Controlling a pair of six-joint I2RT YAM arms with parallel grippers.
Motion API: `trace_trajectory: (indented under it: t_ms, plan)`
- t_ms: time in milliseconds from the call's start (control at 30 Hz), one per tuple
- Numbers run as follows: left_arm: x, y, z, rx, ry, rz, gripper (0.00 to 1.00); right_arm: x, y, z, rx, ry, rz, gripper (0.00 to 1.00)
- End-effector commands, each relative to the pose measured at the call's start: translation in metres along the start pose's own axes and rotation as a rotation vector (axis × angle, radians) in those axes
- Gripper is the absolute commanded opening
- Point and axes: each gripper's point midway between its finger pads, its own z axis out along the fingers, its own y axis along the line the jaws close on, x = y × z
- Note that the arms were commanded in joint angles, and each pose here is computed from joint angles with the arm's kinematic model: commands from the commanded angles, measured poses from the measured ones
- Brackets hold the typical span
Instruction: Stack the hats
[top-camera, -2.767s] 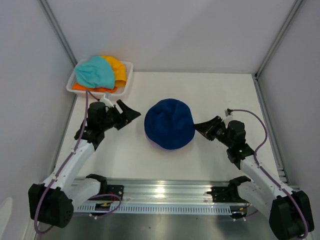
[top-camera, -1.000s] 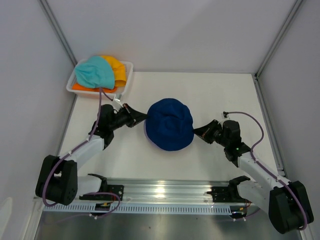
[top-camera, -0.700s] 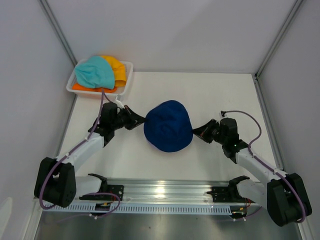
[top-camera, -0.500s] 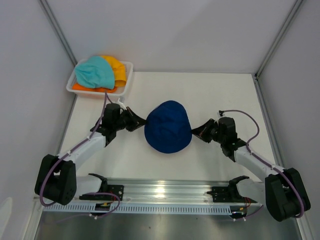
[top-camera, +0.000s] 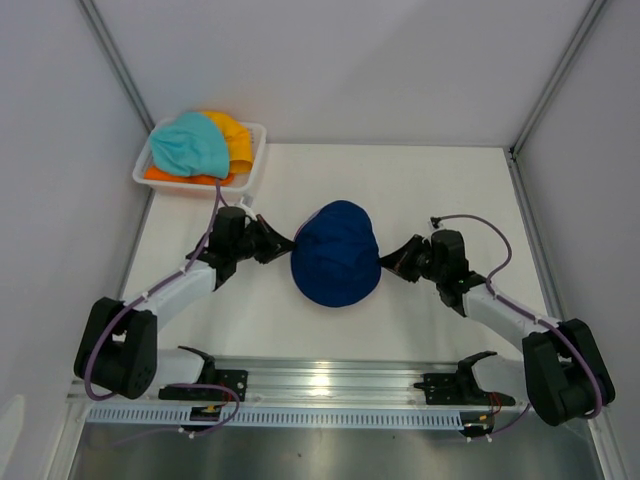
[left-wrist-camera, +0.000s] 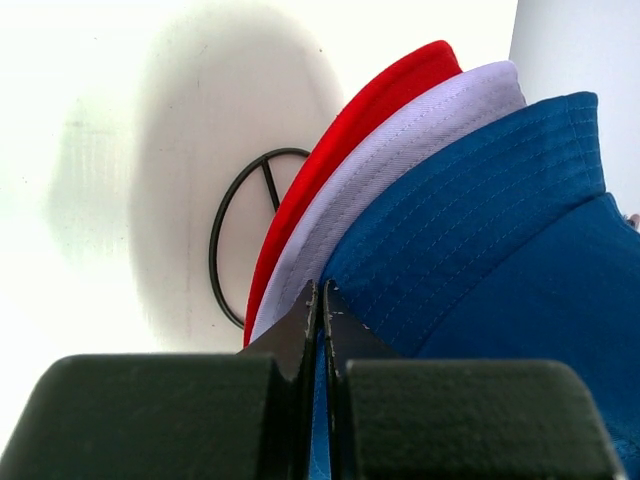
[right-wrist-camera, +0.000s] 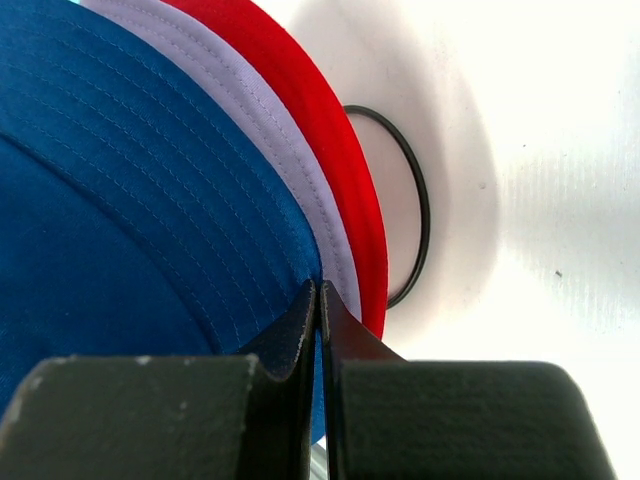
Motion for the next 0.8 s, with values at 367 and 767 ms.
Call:
trace_trajectory:
  t_ms: [367, 767]
  plan:
    - [-0.043, -0.027, -0.047, -0.087, -0.131, 0.230, 0.36, -0.035, 0.027, -0.039, 0.146, -0.045, -0.256, 0.57]
    - [-0.098, -0.090, -0.056, 0.003, -0.271, 0.415, 0.56, -0.115, 0.102, -0.041, 0.020, -0.247, -0.431, 0.77]
